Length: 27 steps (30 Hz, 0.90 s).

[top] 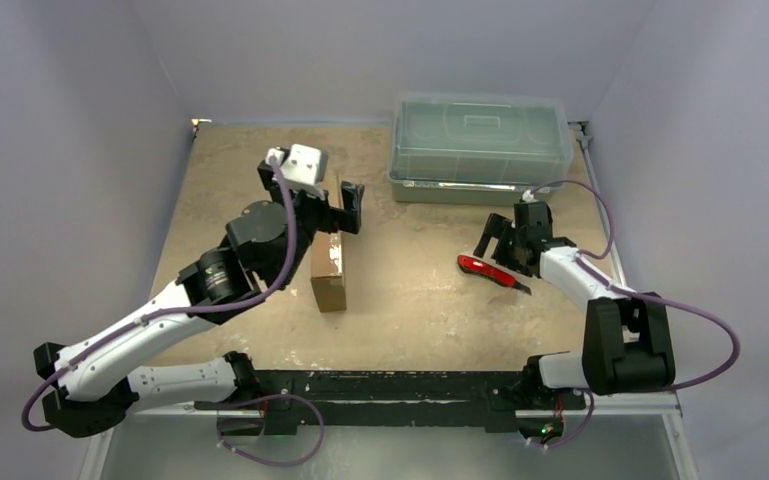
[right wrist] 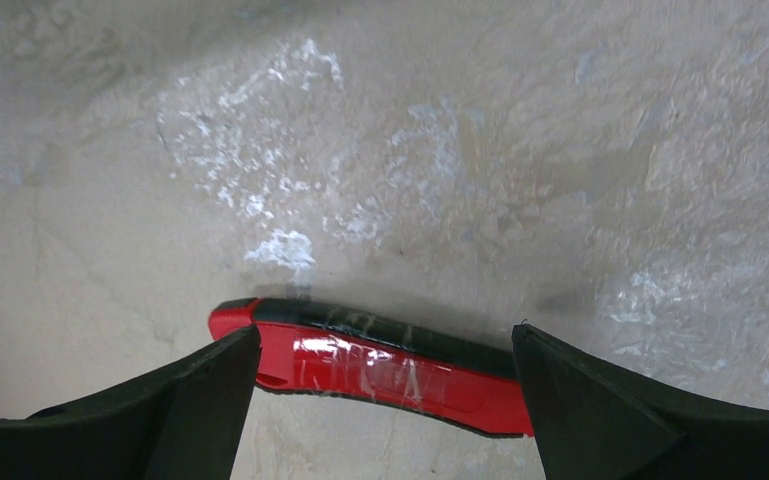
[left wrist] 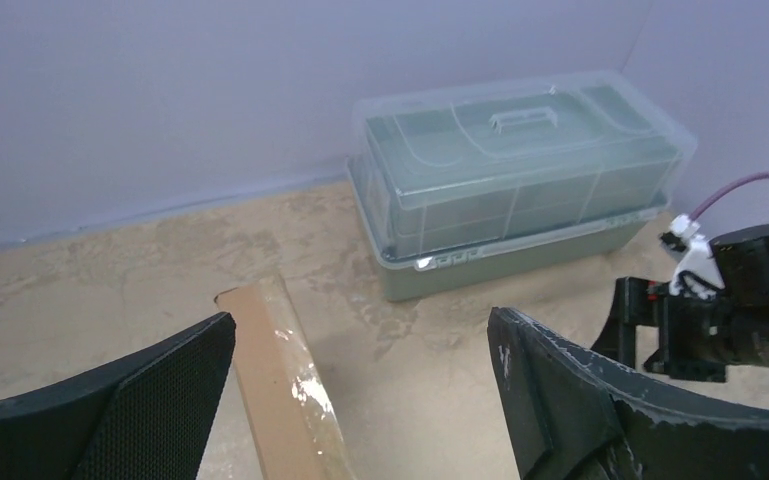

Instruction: Unpack the express box

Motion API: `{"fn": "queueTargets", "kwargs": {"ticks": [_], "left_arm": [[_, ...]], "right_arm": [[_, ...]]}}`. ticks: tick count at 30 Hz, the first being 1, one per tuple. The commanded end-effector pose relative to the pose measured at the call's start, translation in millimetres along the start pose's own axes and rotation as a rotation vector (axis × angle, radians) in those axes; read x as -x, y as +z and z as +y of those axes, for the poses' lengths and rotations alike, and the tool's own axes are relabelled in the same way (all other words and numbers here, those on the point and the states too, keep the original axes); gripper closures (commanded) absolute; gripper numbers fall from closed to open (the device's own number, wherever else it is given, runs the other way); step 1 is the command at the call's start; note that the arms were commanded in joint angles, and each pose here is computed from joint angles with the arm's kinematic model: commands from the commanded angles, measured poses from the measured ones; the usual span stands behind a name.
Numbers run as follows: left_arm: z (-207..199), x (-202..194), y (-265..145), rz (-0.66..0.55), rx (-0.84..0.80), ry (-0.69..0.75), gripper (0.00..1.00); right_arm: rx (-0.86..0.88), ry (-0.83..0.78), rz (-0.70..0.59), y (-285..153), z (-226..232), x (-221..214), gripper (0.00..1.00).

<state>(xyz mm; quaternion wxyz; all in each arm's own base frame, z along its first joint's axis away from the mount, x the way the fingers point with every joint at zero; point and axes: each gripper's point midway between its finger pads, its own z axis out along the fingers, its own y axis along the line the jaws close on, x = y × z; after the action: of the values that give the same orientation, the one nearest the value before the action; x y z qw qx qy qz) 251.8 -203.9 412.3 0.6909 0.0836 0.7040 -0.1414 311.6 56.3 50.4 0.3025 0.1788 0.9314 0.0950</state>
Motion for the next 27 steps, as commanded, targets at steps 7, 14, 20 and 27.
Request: {"fn": "queueTargets", "kwargs": {"ticks": [7,14,20,27], "left_arm": [[28,-18,0,-0.052,0.084,0.084,0.08],[59,-26,-15,-0.07,0.189,0.109,0.13],[77,-24,-23,-0.106,0.217,0.074,0.14],[97,-29,-15,-0.126,0.229,0.007,0.15]], "right_arm": [[-0.049,0.094,-0.047,-18,-4,-3,0.01],[-0.034,0.219,-0.119,-28,0,10,0.01],[0.033,-0.037,-0.022,-13,34,-4,0.05],[-0.125,-0.173,-0.015,6,33,-15,0.15]]}}
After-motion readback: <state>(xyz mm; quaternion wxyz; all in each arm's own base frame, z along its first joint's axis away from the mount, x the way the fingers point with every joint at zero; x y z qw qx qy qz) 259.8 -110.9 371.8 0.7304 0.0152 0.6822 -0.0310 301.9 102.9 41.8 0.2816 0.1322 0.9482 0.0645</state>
